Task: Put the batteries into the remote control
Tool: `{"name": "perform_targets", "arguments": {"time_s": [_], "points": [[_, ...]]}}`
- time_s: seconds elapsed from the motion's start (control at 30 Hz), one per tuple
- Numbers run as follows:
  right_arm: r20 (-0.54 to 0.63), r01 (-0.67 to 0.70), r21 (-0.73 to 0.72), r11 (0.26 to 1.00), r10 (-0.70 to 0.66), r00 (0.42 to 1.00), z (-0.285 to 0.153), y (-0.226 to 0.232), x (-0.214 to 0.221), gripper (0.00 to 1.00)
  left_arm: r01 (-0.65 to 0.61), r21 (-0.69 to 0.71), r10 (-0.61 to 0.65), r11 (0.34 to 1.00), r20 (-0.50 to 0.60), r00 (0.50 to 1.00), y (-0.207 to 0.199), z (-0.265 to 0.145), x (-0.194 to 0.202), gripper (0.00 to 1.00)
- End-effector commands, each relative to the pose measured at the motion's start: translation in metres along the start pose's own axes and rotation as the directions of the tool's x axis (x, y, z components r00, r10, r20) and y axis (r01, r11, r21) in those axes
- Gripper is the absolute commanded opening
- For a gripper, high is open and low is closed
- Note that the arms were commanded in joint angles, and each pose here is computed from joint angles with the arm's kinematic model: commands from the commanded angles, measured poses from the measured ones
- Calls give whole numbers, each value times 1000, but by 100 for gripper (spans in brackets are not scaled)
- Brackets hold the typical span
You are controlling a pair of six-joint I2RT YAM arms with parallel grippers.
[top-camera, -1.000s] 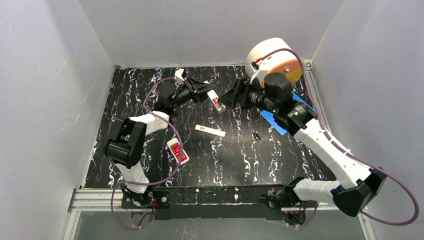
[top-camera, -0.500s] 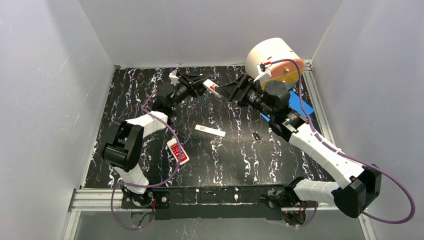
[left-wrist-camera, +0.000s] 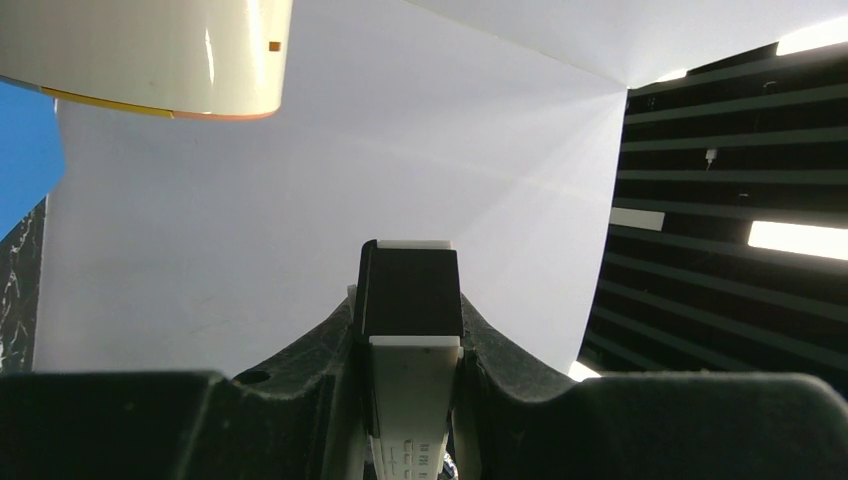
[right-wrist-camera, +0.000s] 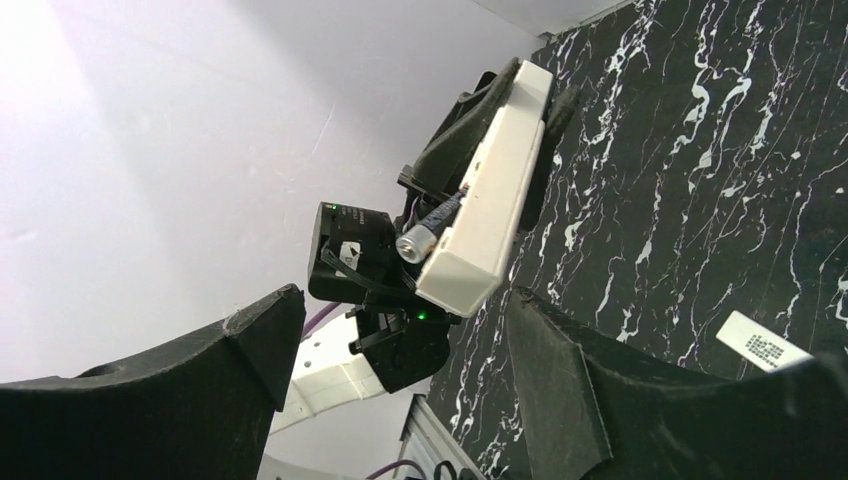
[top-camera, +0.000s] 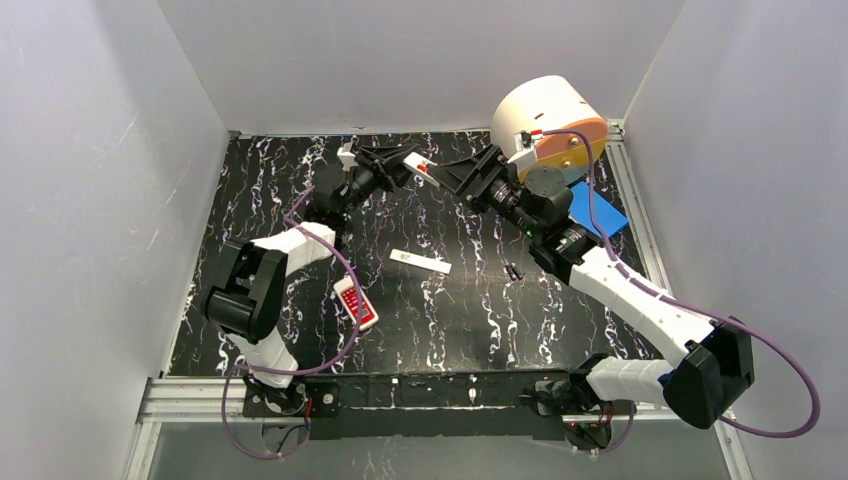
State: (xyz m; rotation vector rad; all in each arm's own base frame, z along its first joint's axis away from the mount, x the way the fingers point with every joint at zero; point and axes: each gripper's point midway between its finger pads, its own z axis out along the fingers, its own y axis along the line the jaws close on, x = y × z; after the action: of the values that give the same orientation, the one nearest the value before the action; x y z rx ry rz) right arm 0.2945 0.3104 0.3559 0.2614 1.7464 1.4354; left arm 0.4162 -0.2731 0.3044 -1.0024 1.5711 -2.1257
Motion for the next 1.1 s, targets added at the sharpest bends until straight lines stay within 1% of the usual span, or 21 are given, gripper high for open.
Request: {"name": "perform_targets", "arguments": {"time_s": [0.0, 0.3, 0.6, 0.77, 0.83, 0.9, 1.07], "points": [[74, -45, -84, 995, 52, 996, -1, 19, -16, 81, -26, 145, 35, 989, -61, 998, -60, -5, 31, 0], [94, -113, -135, 984, 127, 987, 13, 22, -20, 80, -18, 162, 31, 987, -78, 996, -71, -8, 38, 0], [102, -130, -147, 981, 146, 984, 19, 22, -24, 74, -55, 157, 70, 986, -86, 994, -69, -11, 42, 0], [97, -156, -161, 975, 173, 980, 19, 23, -24, 79, -69, 146, 82, 987, -87, 993, -63, -10, 41, 0], [98, -163, -156, 974, 180, 979, 19, 21, -25, 80, -69, 140, 82, 988, -84, 993, -60, -11, 40, 0], [94, -170, -150, 974, 185, 978, 20, 19, -24, 77, -73, 139, 86, 988, -86, 993, -60, -11, 41, 0], [71, -179, -137, 974, 190, 979, 24, 15, -20, 65, -77, 139, 90, 987, -90, 992, -60, -10, 42, 0]]}}
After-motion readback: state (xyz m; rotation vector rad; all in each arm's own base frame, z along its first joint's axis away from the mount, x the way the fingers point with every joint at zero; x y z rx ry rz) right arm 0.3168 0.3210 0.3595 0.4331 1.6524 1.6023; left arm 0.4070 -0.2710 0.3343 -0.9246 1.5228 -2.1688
